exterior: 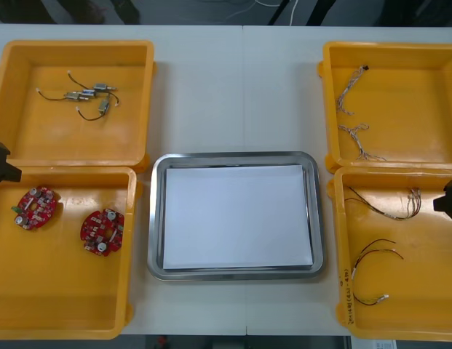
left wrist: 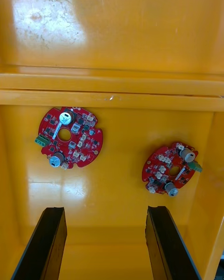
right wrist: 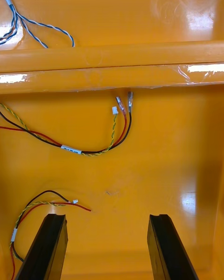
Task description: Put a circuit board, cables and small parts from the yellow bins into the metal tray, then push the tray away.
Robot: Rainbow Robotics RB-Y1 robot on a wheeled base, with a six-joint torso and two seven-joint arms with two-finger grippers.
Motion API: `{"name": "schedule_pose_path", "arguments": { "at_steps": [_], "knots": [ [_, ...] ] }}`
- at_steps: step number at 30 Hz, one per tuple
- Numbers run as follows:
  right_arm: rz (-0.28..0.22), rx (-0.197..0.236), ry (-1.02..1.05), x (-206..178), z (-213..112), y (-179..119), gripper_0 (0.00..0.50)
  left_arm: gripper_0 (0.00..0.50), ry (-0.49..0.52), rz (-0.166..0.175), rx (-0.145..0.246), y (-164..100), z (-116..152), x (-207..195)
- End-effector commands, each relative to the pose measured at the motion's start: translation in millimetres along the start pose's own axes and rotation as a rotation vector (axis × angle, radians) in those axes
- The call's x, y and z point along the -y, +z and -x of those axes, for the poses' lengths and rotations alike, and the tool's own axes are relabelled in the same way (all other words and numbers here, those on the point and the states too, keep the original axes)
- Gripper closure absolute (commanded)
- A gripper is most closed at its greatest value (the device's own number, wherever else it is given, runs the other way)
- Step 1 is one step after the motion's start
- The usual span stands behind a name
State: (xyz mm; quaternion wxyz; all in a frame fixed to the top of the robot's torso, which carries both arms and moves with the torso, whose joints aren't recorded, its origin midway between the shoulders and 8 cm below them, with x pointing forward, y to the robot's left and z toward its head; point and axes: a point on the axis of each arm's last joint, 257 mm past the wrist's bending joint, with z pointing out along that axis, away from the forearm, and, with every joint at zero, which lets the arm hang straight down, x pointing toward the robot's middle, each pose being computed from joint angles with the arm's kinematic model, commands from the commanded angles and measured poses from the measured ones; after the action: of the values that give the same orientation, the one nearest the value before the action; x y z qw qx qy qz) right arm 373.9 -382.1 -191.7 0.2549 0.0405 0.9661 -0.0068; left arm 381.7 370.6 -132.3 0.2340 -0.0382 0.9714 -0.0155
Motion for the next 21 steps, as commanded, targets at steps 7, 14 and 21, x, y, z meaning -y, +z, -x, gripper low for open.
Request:
{"name": "schedule_pose_path", "arguments": {
  "at_steps": [7,14,21],
  "knots": [
    [0.005,-0.006,0.032,1.1,-5.5,-0.1,0.0,0.0,0.068,0.037,0.017,-11.9,1.8,-10.9],
    [0.005,-0.006,0.032,1.1,-5.5,-0.1,0.0,0.0,0.068,0.037,0.017,-11.9,1.8,-10.9],
    [0.005,-0.006,0.032,1.1,-5.5,-0.1,0.0,0.0,0.068,0.037,0.017,-11.9,1.8,-10.9]
  ]
}}
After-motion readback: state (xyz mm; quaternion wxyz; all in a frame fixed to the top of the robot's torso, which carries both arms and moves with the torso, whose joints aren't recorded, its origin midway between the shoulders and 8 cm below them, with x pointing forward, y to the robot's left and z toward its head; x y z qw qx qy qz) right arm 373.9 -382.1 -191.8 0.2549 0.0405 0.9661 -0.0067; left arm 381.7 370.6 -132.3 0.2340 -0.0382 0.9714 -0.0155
